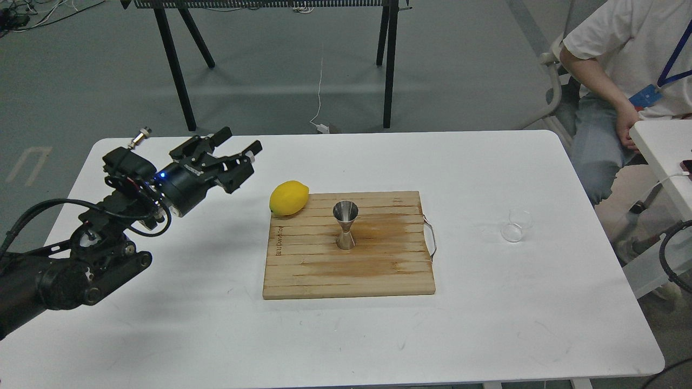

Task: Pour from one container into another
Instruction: 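Open the left gripper and withdraw it from the jigger, then move the right gripper toward the clear glass cup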

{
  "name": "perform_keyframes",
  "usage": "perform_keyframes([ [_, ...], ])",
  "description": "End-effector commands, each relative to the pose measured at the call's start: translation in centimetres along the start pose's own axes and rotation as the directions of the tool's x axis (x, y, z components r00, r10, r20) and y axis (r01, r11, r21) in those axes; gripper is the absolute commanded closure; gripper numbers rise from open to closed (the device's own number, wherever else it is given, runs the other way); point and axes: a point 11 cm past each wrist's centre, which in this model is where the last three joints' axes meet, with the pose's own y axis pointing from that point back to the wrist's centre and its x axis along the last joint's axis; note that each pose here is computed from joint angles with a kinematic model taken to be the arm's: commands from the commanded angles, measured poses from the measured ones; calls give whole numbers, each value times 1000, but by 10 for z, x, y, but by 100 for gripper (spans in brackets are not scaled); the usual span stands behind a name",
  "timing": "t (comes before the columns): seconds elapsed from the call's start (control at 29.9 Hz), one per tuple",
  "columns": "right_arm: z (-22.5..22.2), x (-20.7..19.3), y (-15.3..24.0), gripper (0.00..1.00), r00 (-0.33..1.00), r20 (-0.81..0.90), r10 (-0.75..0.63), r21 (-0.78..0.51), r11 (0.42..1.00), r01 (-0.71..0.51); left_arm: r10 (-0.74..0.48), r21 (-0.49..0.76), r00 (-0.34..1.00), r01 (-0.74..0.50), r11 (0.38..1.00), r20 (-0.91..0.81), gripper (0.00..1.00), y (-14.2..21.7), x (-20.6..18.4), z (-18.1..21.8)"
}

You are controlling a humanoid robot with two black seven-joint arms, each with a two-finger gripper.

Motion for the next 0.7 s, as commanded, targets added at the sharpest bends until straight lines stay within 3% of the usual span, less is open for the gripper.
perform_keyframes([
  [0.0,-12,6,3,0,999,-35,12,-1,1000,-12,153,94,966,-135,986,-211,20,-13,40,-14],
  [0.17,-16,8,4,0,998,-64,14,-8,1000,-15,307,199,768,-234,951,-561,19,-27,105,-37],
  [0.3,-11,8,4,0,998,-63,14,-19,1000,-16,410,281,386,-348,894,-827,10,-23,155,-62],
  [0.33,-8,8,4,0,998,-59,13,-24,1000,-15,427,311,289,-372,875,-857,2,-19,159,-68],
  [0.37,-6,9,5,0,998,-56,17,-28,999,-18,434,337,201,-383,860,-878,0,-17,161,-73],
  [0.54,13,14,12,0,999,43,11,-50,999,-9,395,391,-79,-404,827,-915,0,-13,163,-83],
  [0.67,44,12,30,0,988,149,-35,-141,988,56,369,446,-267,-354,822,-890,0,-8,141,-100],
])
